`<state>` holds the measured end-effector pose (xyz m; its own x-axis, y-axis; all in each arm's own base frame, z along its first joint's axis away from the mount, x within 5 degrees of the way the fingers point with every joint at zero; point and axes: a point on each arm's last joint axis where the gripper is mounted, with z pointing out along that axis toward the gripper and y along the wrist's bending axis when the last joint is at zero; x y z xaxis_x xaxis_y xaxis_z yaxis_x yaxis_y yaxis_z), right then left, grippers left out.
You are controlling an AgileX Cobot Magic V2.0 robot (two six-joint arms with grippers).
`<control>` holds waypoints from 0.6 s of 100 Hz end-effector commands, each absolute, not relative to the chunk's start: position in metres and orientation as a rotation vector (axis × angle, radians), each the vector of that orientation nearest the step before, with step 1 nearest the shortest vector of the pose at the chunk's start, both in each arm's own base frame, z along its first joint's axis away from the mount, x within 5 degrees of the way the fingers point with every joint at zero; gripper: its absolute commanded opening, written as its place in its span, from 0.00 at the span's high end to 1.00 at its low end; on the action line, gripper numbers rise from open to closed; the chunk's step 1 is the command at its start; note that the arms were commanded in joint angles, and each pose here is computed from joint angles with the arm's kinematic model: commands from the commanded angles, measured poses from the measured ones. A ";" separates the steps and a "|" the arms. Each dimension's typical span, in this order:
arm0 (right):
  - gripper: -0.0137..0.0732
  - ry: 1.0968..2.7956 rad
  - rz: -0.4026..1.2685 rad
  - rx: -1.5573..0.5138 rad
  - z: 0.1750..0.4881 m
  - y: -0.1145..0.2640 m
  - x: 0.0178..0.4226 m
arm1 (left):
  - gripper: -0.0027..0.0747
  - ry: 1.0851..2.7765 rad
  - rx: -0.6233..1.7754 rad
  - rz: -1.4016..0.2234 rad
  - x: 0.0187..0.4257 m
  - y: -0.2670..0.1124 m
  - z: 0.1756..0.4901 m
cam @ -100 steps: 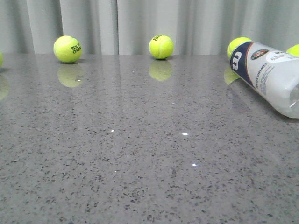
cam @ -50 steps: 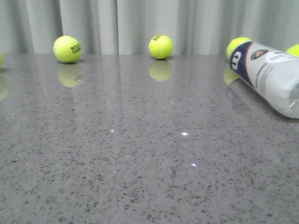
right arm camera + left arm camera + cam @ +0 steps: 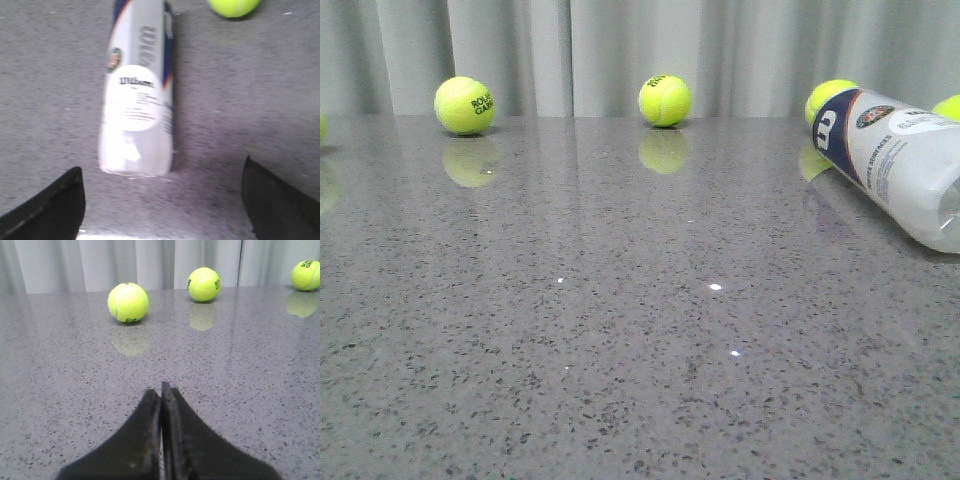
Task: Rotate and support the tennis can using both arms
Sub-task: 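Move the right gripper above the lying Wilson tennis can, then grasp the Wilson can with the right gripper and lift it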
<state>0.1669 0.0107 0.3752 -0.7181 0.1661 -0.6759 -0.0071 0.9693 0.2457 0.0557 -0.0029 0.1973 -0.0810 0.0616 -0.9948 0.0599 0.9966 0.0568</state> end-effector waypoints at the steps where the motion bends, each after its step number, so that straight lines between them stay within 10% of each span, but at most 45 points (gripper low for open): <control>1: 0.12 2.325 0.416 0.098 0.391 0.017 0.189 | 0.99 1.588 0.083 -0.005 0.056 -0.003 0.191; 60: 0.12 2.614 0.620 0.169 0.308 0.021 0.314 | 0.99 1.588 0.083 -0.005 0.056 -0.003 0.191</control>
<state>0.3058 0.0174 0.2980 -0.9164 0.2097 -0.3410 0.0555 0.9101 0.4108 0.0557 -0.0029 0.1973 -0.0810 0.0616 -0.9948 0.0599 0.9966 0.0568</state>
